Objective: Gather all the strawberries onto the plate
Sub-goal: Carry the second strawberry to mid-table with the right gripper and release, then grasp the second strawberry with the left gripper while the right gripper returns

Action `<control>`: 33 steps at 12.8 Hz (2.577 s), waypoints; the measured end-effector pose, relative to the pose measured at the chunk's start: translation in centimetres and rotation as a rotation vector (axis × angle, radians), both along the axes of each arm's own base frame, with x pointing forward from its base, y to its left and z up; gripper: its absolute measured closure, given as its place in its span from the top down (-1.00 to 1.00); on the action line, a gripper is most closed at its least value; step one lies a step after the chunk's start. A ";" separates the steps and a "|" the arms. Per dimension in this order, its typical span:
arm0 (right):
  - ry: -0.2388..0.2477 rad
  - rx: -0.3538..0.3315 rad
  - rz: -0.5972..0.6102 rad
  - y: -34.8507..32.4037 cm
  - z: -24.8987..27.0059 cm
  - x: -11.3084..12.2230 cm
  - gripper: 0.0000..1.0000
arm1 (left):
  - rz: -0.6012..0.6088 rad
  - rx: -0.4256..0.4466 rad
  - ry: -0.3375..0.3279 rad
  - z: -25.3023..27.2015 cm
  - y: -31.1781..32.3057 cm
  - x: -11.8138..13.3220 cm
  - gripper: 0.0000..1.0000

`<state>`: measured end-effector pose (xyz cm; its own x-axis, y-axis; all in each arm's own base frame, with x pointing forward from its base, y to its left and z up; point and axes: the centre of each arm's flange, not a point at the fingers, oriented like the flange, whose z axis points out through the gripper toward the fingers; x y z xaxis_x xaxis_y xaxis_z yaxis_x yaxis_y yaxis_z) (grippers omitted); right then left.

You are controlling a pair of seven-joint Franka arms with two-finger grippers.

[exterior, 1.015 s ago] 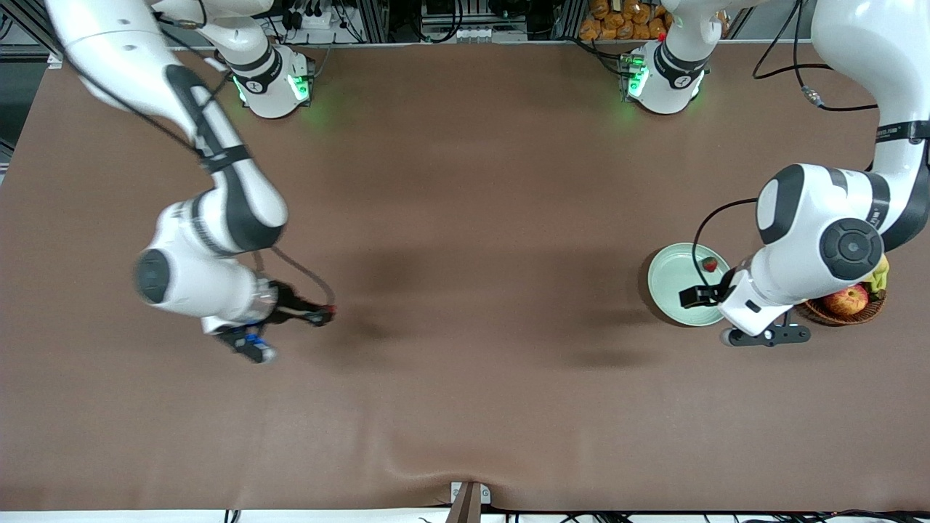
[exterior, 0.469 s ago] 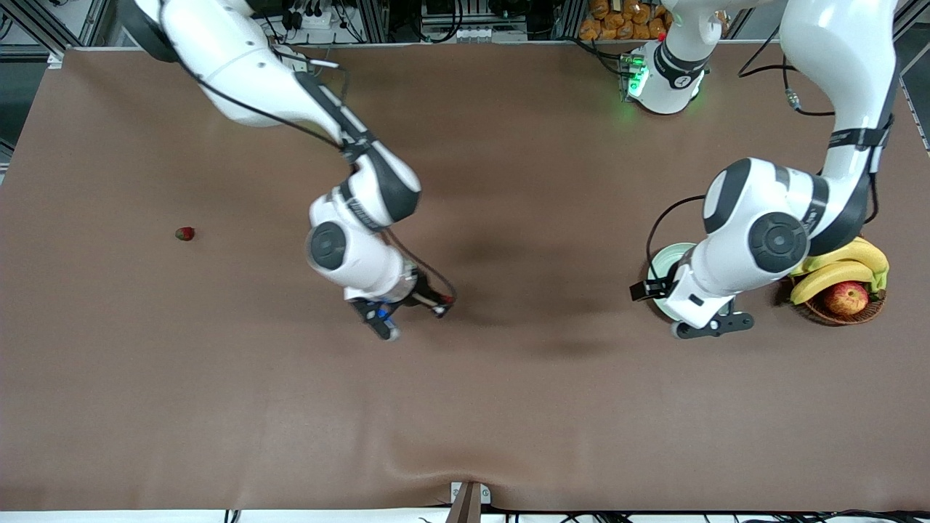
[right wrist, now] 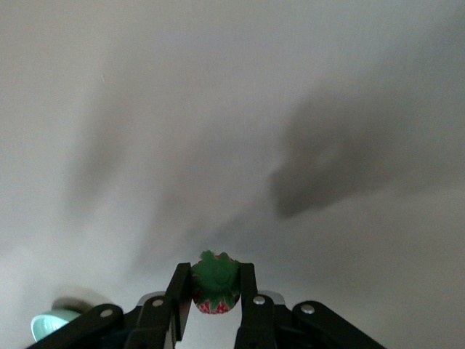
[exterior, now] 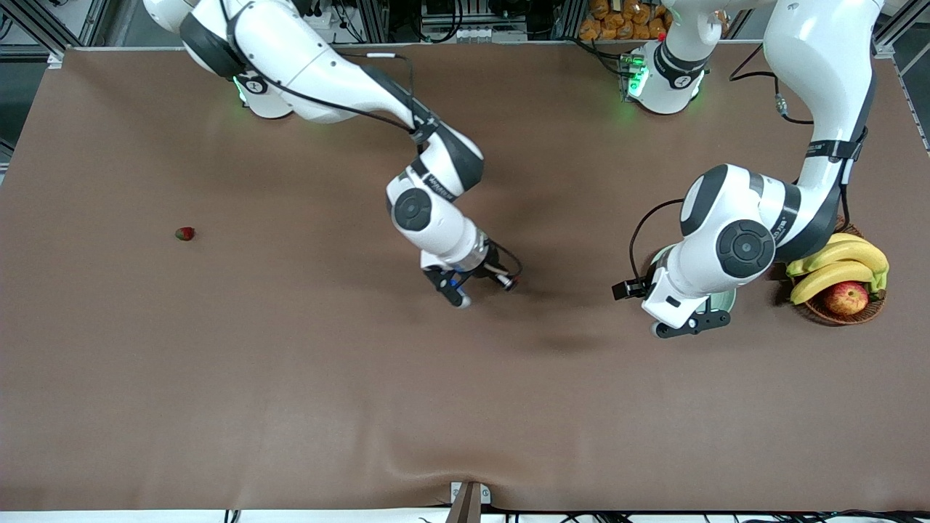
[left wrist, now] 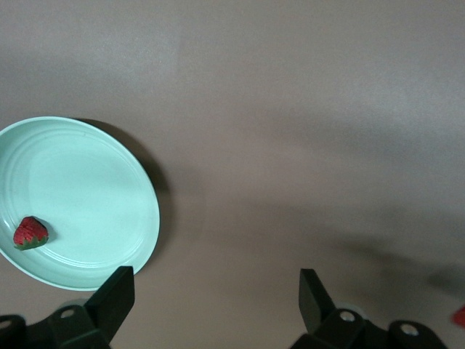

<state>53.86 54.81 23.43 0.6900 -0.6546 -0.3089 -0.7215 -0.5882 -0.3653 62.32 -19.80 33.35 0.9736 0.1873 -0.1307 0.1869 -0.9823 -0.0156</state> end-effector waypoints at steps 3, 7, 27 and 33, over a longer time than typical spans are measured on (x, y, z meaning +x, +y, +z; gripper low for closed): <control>-0.015 0.024 0.010 3.8 -2.0 -3.9 -0.37 | 0.015 0.002 0.008 -0.5 0.1 0.0 1.00; -0.013 0.023 0.023 5.1 -2.8 -5.4 0.16 | 0.020 0.003 0.016 -1.0 0.1 0.0 1.00; 0.057 -0.172 0.101 -25.5 5.9 15.2 1.00 | 0.039 0.028 0.113 -12.8 -17.9 -9.6 1.00; -0.007 -0.291 0.341 -39.9 8.5 16.5 1.00 | -0.003 0.067 0.128 -15.3 -18.1 -11.0 0.89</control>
